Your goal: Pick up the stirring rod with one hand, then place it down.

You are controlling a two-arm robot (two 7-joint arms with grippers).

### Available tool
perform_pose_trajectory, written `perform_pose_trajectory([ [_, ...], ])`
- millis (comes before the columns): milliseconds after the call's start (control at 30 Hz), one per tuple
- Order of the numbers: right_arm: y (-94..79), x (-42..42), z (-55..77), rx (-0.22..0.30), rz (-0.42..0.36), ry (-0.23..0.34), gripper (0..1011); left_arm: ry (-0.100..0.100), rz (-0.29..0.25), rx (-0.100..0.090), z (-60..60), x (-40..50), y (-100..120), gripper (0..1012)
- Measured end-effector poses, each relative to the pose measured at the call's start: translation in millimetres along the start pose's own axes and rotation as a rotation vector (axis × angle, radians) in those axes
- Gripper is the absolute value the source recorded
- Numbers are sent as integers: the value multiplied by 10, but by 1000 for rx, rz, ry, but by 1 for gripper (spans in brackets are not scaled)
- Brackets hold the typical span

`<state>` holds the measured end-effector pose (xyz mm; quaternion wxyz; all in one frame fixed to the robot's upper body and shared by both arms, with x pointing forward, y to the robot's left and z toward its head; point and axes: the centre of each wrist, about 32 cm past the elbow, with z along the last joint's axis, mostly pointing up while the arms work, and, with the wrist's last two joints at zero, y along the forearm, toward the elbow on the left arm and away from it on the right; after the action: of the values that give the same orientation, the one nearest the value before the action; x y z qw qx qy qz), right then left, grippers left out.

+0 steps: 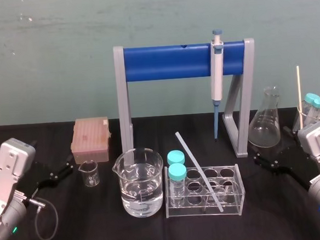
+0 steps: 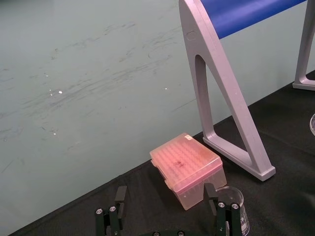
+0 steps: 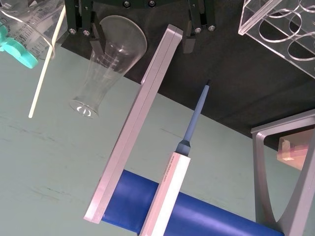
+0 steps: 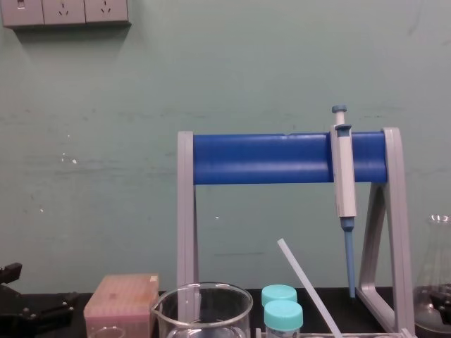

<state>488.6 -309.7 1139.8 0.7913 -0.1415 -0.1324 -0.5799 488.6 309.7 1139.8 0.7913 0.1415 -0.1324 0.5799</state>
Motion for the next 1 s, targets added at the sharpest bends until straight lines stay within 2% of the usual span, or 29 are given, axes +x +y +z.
perform_pose_trajectory([
  [367, 0, 0, 0, 0, 0, 0, 1003, 0, 0, 0, 0, 0, 0, 1000],
  [467, -16, 34, 41, 2, 20, 18, 1003, 0, 0, 0, 0, 0, 0, 1000],
  [567, -35, 90, 147, 9, 67, 97, 1003, 0, 0, 0, 0, 0, 0, 1000],
  [600, -44, 122, 219, 14, 104, 149, 1003, 0, 0, 0, 0, 0, 0, 1000],
  [667, -50, 148, 296, 19, 144, 203, 1003, 0, 0, 0, 0, 0, 0, 1000],
  [700, -55, 172, 376, 25, 188, 248, 1003, 0, 0, 0, 0, 0, 0, 1000],
  [733, -55, 172, 376, 25, 188, 248, 1003, 0, 0, 0, 0, 0, 0, 1000],
  [767, -56, 184, 442, 28, 235, 289, 1003, 0, 0, 0, 0, 0, 0, 1000],
  [833, -53, 185, 531, 36, 301, 333, 1003, 0, 0, 0, 0, 0, 0, 1000],
  [1000, -25, 159, 660, 46, 417, 385, 1003, 0, 0, 0, 0, 0, 0, 1000],
])
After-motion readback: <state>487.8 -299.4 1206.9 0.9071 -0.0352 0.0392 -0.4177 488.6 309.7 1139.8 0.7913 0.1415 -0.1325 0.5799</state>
